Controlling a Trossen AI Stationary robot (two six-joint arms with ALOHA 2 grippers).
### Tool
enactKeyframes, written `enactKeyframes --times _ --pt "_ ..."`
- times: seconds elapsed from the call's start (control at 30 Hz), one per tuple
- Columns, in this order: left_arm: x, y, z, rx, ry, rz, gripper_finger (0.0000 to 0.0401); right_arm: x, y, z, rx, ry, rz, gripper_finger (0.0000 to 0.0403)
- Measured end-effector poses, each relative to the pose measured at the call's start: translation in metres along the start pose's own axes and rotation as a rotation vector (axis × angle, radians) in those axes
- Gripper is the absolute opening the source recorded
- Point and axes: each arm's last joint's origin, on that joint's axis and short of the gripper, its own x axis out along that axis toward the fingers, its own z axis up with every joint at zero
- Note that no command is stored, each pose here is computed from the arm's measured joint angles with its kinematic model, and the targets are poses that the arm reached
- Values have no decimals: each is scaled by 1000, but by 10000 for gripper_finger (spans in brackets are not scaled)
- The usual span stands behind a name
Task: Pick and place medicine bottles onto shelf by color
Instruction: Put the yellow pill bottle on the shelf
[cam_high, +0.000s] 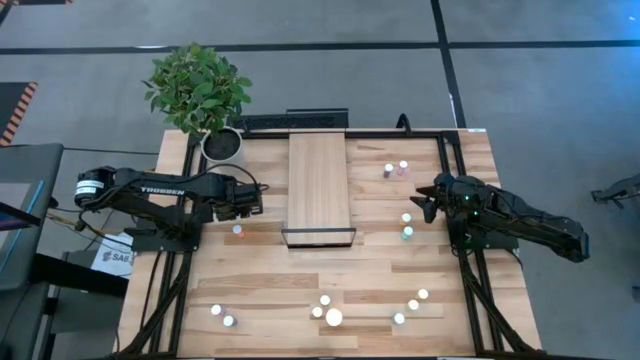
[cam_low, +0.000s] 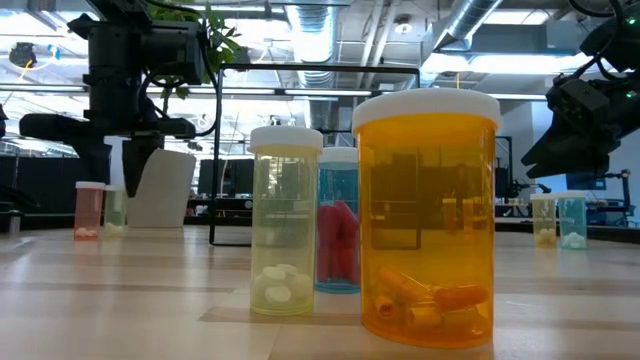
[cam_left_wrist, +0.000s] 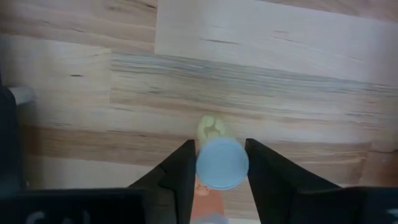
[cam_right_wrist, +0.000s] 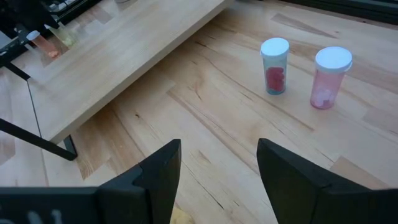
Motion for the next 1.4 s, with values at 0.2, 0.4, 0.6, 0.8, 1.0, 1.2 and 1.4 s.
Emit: enactKeyframes --times 0.2,0.4,0.6,0.8,1.0,1.2,1.4 --pt "-4 -4 1 15 -2 -25 111 0 0 0 0 0 0 234" --pt "-18 -14 4 82 -62 -74 110 0 0 0 0 -1 0 234" --pt "-36 -26 7 157 -123 -135 110 0 0 0 0 -1 0 234" --pt "-57 -46 16 240 -164 -145 110 0 0 0 0 0 0 234" --pt "-63 -93 30 346 -123 -5 110 0 0 0 0 -1 0 234" --pt "-66 -142 43 506 -77 22 110 0 0 0 0 0 -1 234" --pt "-74 -174 61 528 -132 -30 110 0 0 0 0 -1 0 234"
